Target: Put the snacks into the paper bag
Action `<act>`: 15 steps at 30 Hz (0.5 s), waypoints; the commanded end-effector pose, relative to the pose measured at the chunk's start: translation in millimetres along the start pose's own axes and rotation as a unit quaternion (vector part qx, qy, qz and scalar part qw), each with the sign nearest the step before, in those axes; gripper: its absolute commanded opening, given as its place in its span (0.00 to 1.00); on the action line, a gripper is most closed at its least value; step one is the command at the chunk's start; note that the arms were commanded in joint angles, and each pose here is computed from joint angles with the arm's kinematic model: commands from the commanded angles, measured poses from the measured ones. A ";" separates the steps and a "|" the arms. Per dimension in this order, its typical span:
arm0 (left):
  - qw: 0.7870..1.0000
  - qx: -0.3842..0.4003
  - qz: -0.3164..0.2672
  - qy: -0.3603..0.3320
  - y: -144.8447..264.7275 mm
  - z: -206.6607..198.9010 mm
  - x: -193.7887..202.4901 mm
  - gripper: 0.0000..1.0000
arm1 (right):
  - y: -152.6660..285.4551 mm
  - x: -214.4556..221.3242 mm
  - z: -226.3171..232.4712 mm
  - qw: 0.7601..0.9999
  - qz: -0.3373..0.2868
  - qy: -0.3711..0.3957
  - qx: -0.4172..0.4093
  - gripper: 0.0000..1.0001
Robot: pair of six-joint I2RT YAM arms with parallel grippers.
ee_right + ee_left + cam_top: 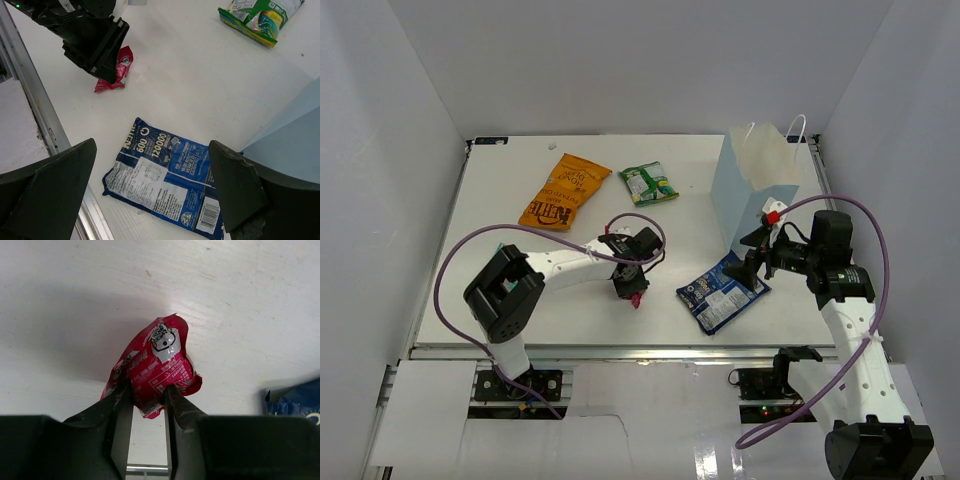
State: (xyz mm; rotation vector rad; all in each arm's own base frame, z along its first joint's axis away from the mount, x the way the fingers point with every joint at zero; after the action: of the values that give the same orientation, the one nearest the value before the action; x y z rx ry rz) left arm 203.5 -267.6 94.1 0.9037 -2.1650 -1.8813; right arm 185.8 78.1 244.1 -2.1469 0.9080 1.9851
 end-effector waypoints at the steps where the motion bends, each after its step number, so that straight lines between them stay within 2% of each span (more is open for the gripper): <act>1: 0.995 0.052 -0.027 -0.086 22.1 -9.7 -9.6 0.14 | -0.2 -3.9 4.3 0.999 -0.019 0.021 -0.025 0.98; 5: 0.961 0.212 -0.016 -0.179 47.8 -30.8 -7.7 0.14 | -5.3 -2.8 11.8 0.996 -0.043 0.005 -0.080 0.98; 8: 0.915 0.322 -0.008 -0.242 69.1 -33.0 -1.7 0.14 | -14.3 -1.0 11.6 0.990 -0.048 -0.053 -0.118 0.97; 10: 0.887 0.368 -0.006 -0.278 81.0 -32.2 0.9 0.14 | -26.0 -1.6 4.2 0.989 -0.041 -0.081 -0.120 0.94; 12: 0.868 0.404 -0.018 -0.288 91.4 -39.9 -0.8 0.15 | -38.5 -2.2 3.2 0.984 -0.012 -0.146 -0.103 0.92; 13: 0.854 0.423 -0.018 -0.303 96.9 -41.9 0.0 0.15 | -47.1 -0.7 -7.5 0.985 -0.003 -0.157 -0.069 0.92; 15: 0.838 0.448 -0.024 -0.309 104.4 -49.4 -1.0 0.15 | -59.1 -4.6 -2.4 0.972 0.006 -0.225 -0.065 0.90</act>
State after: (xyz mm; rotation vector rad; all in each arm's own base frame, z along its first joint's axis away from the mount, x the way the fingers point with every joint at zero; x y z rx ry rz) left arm 190.9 -290.0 172.8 0.4936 -3.2747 -1.4337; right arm 201.4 112.9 214.2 -1.8478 0.7136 2.4408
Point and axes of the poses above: each gripper's point midway between its finger pads, its own y axis back along the fingers, its own z axis along the line the jaws close on, x = y × z, the point moved 7 cm from there along y, back along the fingers, and after that the axes turned 13 degrees about y, right-handed, at the moved point
